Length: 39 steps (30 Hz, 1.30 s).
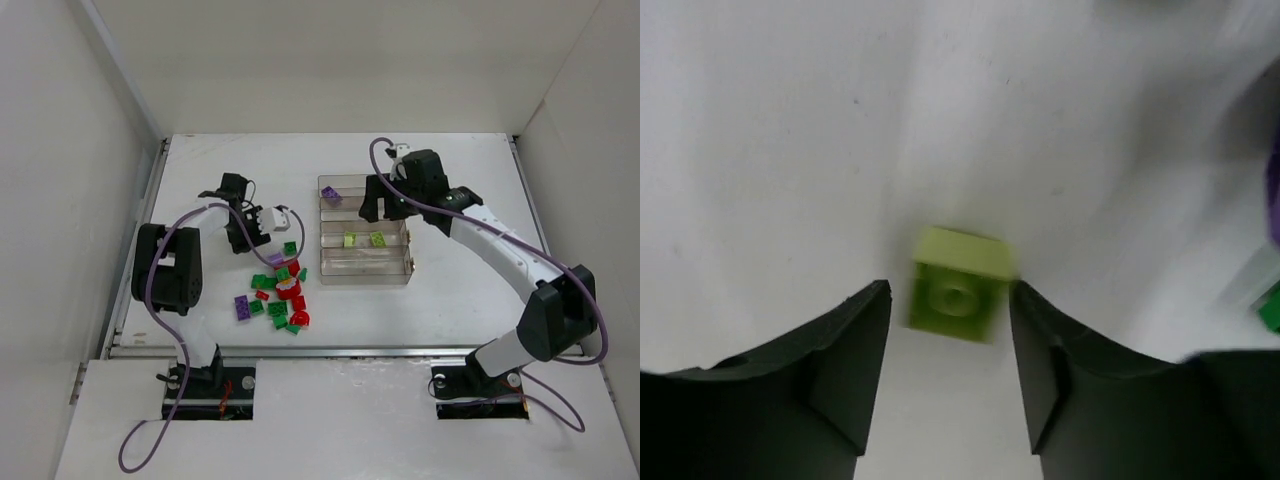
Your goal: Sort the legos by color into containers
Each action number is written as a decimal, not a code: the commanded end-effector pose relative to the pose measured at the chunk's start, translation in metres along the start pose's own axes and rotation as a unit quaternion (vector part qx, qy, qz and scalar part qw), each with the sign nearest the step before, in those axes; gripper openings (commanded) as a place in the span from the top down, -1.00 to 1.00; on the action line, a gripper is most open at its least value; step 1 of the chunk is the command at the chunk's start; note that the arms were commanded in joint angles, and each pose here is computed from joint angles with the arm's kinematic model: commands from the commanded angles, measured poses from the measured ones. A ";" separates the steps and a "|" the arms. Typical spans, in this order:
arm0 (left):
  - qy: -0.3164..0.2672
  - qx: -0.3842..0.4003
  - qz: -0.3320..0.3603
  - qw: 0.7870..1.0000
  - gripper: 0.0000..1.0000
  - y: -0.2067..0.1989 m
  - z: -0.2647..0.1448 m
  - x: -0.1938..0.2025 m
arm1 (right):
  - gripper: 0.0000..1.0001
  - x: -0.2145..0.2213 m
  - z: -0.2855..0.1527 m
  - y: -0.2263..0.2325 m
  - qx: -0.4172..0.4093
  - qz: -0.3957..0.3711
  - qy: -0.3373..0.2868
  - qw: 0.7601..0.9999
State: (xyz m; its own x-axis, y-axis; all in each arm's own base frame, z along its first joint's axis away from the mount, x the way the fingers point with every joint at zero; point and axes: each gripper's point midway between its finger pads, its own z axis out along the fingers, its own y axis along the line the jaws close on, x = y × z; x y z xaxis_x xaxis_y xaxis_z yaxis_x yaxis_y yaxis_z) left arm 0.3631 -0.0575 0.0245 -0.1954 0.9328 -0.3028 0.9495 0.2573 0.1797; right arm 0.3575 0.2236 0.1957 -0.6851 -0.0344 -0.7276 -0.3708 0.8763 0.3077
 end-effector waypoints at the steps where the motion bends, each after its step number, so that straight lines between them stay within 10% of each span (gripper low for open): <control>1: 0.016 0.010 0.006 1.000 0.12 -0.001 0.004 0.013 | -0.74 -0.028 -0.006 0.013 -0.009 -0.009 -0.032 0.999; 5: -0.004 0.011 0.002 1.000 1.00 0.000 -0.004 0.003 | -0.74 -0.028 -0.002 0.015 -0.007 -0.011 -0.028 1.000; 17: -0.196 -0.054 -0.024 0.979 1.00 0.035 -0.100 -0.151 | -0.74 -0.040 0.001 0.011 0.006 0.020 -0.048 0.999; 33: -0.182 0.046 0.034 0.982 1.00 -0.054 -0.031 -0.243 | -0.74 -0.048 -0.040 -0.039 0.077 0.084 -0.108 0.988; 39: -0.190 0.043 0.070 0.978 0.02 -0.061 -0.037 -0.241 | -0.74 -0.047 -0.041 -0.036 0.067 0.083 -0.109 0.988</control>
State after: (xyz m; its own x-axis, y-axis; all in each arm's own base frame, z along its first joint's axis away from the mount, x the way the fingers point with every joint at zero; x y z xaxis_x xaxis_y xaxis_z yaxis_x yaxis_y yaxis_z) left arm 0.3478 -0.2858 0.0936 -0.0346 0.8152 -0.5782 0.9854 0.1244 0.1165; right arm 0.3720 0.1745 0.2284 -0.6193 0.1764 -0.7651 -0.1591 0.9260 0.3423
